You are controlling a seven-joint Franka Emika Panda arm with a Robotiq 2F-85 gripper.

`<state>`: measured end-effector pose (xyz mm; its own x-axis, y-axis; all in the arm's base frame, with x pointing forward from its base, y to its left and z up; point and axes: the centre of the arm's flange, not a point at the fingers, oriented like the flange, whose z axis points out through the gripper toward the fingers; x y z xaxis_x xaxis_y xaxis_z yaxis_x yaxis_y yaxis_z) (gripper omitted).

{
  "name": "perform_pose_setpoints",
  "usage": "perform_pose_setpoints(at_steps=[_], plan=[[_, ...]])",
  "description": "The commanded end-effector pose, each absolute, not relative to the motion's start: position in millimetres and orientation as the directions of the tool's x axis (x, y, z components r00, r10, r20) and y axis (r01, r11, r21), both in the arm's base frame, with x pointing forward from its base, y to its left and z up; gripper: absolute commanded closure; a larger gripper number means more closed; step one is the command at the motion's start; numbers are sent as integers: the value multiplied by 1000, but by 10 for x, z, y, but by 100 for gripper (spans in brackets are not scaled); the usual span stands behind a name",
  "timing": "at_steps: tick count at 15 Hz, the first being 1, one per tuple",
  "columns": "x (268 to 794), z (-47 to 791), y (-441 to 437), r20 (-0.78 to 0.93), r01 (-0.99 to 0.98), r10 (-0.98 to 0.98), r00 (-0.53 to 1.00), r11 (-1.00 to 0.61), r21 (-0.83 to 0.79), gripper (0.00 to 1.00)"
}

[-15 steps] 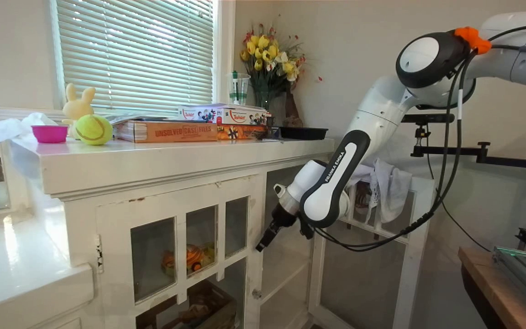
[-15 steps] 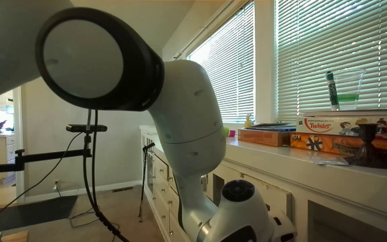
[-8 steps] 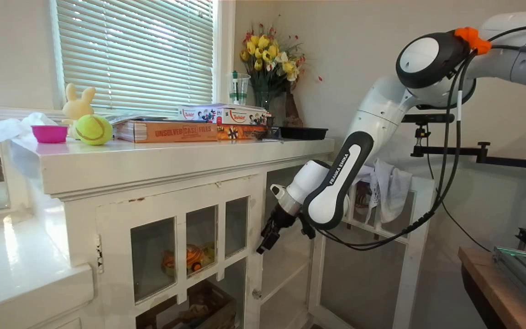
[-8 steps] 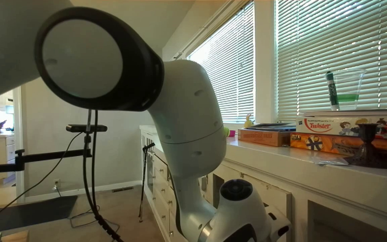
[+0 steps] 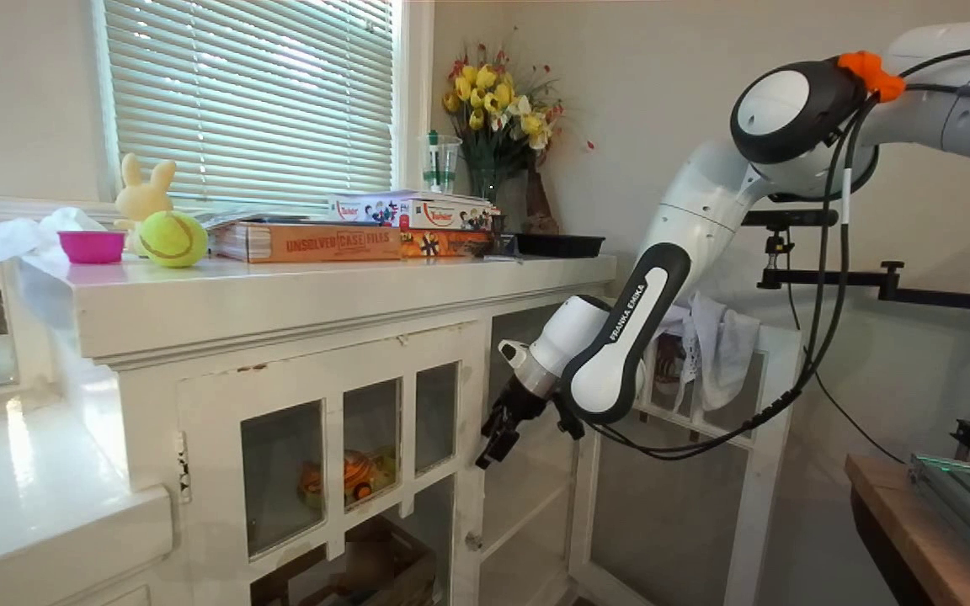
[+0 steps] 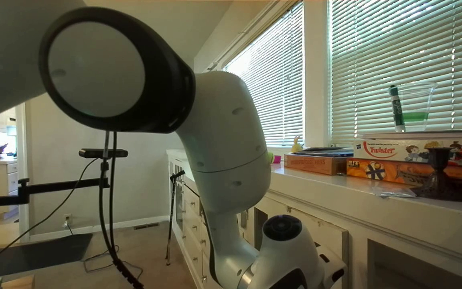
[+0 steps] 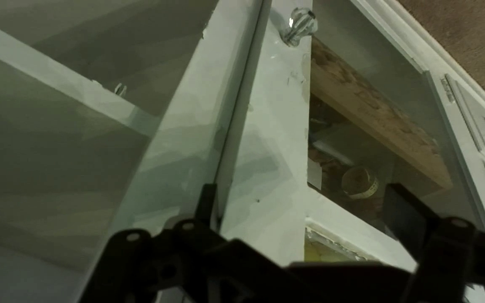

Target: Open the left door of the cabinet on the right.

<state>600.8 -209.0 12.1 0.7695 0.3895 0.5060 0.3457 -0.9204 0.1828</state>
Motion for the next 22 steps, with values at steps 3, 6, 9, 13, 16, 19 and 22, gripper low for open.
perform_pose_setpoints(at_steps=[3, 6, 9, 13, 16, 19, 22], plan=[[6005, 117, -2079, 507, 388, 437, 743, -898, 207, 0], [5977, 86, -2032, 471, 491, 555, 686, -830, 264, 0], [5930, 41, -2000, 427, 589, 660, 618, -749, 304, 0], [5819, -23, -1906, 410, 659, 724, 554, -683, 316, 0], [5700, -68, -1791, 403, 696, 752, 521, -648, 309, 0], [5577, -152, -1525, 379, 749, 788, 485, -598, 286, 0], [5441, -184, -1357, 356, 776, 811, 465, -567, 277, 0]])
